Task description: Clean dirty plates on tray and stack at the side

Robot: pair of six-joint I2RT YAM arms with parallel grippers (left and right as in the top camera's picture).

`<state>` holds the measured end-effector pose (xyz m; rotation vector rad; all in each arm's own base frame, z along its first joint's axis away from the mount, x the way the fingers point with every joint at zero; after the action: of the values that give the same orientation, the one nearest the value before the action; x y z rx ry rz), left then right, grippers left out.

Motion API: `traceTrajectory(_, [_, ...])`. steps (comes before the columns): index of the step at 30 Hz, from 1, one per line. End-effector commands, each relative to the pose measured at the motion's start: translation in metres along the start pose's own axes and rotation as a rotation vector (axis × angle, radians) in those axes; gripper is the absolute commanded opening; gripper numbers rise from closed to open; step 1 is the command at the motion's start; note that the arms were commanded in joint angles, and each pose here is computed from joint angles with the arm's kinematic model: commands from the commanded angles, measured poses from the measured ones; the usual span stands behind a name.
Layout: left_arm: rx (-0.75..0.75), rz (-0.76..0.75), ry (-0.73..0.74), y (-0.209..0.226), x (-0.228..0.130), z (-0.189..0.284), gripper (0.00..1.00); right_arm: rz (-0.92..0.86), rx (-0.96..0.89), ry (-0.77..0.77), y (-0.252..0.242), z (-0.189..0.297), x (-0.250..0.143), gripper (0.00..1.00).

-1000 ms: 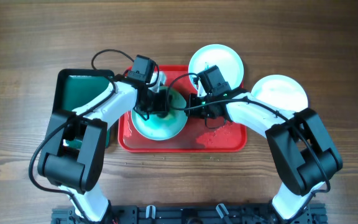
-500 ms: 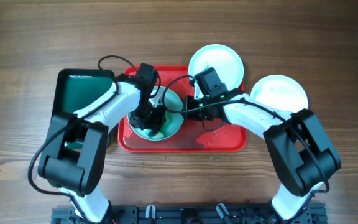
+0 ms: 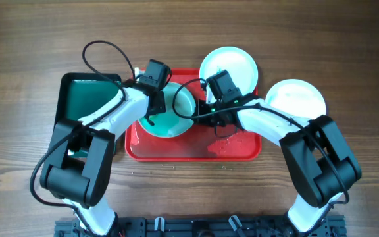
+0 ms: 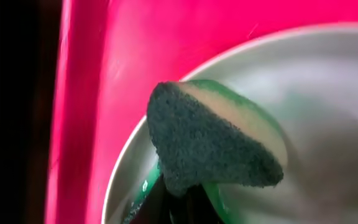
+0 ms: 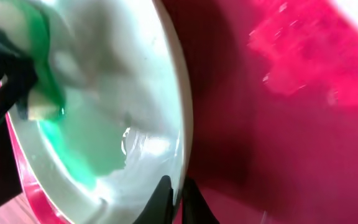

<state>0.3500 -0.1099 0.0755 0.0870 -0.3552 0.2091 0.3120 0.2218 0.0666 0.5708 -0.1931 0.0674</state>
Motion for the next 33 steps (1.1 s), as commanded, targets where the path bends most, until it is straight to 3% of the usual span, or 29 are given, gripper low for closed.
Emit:
traceTrajectory(1, [-0.244, 0.051, 0.064, -0.025, -0.002, -0.016, 0.04, 0.018, -0.022, 0.01, -0.005, -0.004, -0.001, 0.04])
traceTrajectory(4, [-0.498, 0.002, 0.142, -0.051, -0.006, -0.006, 0.04, 0.019, -0.022, 0.01, -0.005, -0.004, -0.001, 0.04])
traceTrajectory(8, [-0.625, -0.108, 0.229, -0.062, -0.022, 0.004, 0.04, 0.019, -0.022, 0.009, -0.004, -0.004, -0.001, 0.04])
traceTrajectory(18, [-0.602, -0.409, 0.5, -0.058, -0.089, 0.02, 0.04, 0.022, -0.022, 0.01, -0.004, -0.004, -0.001, 0.04])
traceTrajectory(22, [-0.502, -0.43, 0.552, -0.04, -0.096, 0.018, 0.04, 0.022, -0.019, 0.012, -0.004, -0.004, -0.002, 0.04])
traceTrajectory(25, [-0.31, -0.367, 0.54, -0.018, -0.089, 0.01, 0.04, 0.023, -0.018, 0.013, -0.004, -0.004, -0.002, 0.04])
traceTrajectory(29, [0.003, -0.195, 0.449, 0.014, -0.053, 0.015, 0.04, 0.021, -0.016, 0.013, -0.004, -0.004, -0.002, 0.04])
traceTrajectory(33, [0.099, -0.069, 0.339, 0.024, -0.009, 0.034, 0.04, 0.021, -0.016, 0.014, -0.004, -0.004, -0.002, 0.04])
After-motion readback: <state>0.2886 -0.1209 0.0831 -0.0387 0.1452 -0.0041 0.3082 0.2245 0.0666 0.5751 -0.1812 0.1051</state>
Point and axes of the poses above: each gripper's point midway between its finger pads, its own z axis back along the fingers, its own y axis along the line the jaws close on, x = y × z, the point moved 7 cm from there along z, back along the fingers, and after that the axes turned 4 degrees about z, right-handed, at the moved point
